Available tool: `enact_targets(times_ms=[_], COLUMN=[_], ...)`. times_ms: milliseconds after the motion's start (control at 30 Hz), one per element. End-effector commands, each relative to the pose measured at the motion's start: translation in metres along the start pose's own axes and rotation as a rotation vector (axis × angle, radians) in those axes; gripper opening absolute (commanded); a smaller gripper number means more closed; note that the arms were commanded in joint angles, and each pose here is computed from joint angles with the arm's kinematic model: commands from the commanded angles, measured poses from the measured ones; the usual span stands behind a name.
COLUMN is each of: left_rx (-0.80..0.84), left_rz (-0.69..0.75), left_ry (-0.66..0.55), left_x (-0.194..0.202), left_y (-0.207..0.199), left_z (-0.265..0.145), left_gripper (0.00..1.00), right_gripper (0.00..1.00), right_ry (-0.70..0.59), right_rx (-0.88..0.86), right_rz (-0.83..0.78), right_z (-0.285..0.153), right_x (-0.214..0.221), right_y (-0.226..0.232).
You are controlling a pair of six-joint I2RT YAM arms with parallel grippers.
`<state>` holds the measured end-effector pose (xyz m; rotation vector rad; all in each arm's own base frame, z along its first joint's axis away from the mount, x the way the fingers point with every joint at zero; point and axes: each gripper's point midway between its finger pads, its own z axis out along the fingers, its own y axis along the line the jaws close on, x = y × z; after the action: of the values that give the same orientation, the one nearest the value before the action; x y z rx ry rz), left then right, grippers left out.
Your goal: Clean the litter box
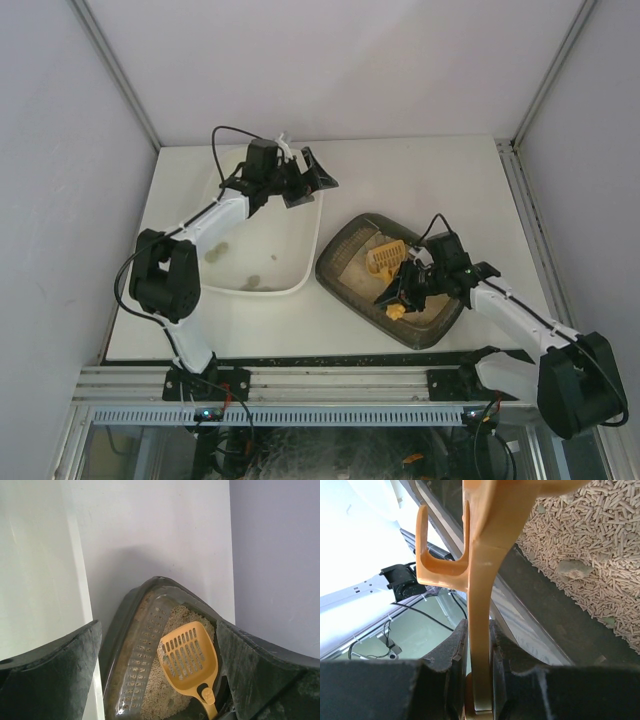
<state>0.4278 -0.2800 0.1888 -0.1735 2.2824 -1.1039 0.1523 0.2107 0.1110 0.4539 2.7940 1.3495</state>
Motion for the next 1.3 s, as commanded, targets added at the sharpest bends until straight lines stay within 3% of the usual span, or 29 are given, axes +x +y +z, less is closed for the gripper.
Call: enact_targets(times_ms=[0,633,967,1267], left_rx=[0.028,0.050,0.046,0.040], left_rz=[0.014,0.003,0.017,0.010], left_ry=[0.011,-0.001,-0.047,-0.057], left_x=[0.004,0.004,-0.009,-0.013], left_y=[0.001,-0.004,-0.006,-0.002], left_z=[0.002,-0.003,-0.014,-0.016], left_gripper=[1.00,1.00,1.00,1.00], right_gripper=[0.00,0.00,0.00,0.00], right_ry=[0.038,0.143,0.201,0.196], right_rx=[0.035,0.336,0.373,0.268], right_rz=[-0.002,-0.027,-0.060,-0.074], right_z=[-0.002,-0.014,0.024,0.055], right_x=[0.002,-0.026,-0.024,-0.035], right_y=[-0.002,0.007,0.009,0.027])
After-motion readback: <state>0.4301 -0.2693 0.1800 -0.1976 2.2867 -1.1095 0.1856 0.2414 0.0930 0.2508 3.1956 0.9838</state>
